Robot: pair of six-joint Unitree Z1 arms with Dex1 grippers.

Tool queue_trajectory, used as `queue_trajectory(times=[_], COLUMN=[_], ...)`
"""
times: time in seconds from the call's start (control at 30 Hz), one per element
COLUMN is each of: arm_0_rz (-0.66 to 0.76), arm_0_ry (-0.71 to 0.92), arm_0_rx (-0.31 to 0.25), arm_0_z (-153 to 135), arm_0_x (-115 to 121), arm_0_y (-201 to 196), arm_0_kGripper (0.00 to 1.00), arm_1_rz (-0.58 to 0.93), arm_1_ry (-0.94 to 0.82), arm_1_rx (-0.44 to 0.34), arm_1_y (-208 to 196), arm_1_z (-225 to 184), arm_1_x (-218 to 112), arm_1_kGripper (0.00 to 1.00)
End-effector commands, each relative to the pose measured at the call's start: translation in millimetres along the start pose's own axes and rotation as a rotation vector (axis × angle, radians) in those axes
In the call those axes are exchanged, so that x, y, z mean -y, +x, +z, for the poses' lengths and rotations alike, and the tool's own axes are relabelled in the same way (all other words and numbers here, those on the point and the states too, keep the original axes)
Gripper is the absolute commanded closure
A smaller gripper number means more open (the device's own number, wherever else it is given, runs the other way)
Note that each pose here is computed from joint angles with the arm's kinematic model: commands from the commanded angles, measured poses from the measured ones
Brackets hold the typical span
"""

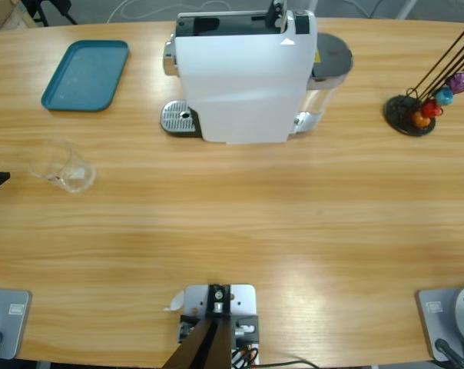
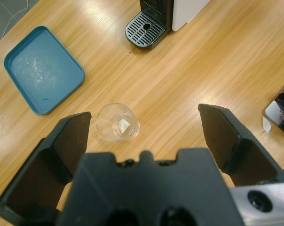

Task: Pour coffee

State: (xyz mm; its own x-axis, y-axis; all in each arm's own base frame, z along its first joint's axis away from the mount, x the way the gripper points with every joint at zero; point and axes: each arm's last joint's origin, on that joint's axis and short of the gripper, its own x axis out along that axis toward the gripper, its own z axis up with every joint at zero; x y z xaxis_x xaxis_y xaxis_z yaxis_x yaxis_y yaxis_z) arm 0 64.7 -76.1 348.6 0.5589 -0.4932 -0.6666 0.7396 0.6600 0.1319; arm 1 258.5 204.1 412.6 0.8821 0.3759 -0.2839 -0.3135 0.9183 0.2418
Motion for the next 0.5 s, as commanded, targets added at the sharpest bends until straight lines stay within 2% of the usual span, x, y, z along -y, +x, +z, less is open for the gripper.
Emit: queue_trajectory(times=[0.03,0.13,0.27,0.5], arm_0_rz=[0.014,0.012,0.006,0.005], arm_0_ry=[-0.017,-0.016,-0.018,-0.019], arm_0_rx=[-0.018,-0.042,-0.048,-0.040], arm_0_z=[-11,-13,-16,-24], arm_0_x=[-1,0,1,1], arm_0_y=[1,6,7,4], arm_0_kGripper=[0.004,0.004,0.004,0.004], arm_1_rz=[0.058,0.114,0.155,0.142], arm_1_ry=[-0.004,0.015,0.017,-0.003], arm_1_rx=[-0.122,-0.137,-0.148,-0.227], arm_1_y=[41,31,32,60], arm_1_z=[-37,-47,-59,-92], arm_1_x=[-34,-58,-79,-94], arm_1_kGripper=[1.000,1.000,1.000,1.000])
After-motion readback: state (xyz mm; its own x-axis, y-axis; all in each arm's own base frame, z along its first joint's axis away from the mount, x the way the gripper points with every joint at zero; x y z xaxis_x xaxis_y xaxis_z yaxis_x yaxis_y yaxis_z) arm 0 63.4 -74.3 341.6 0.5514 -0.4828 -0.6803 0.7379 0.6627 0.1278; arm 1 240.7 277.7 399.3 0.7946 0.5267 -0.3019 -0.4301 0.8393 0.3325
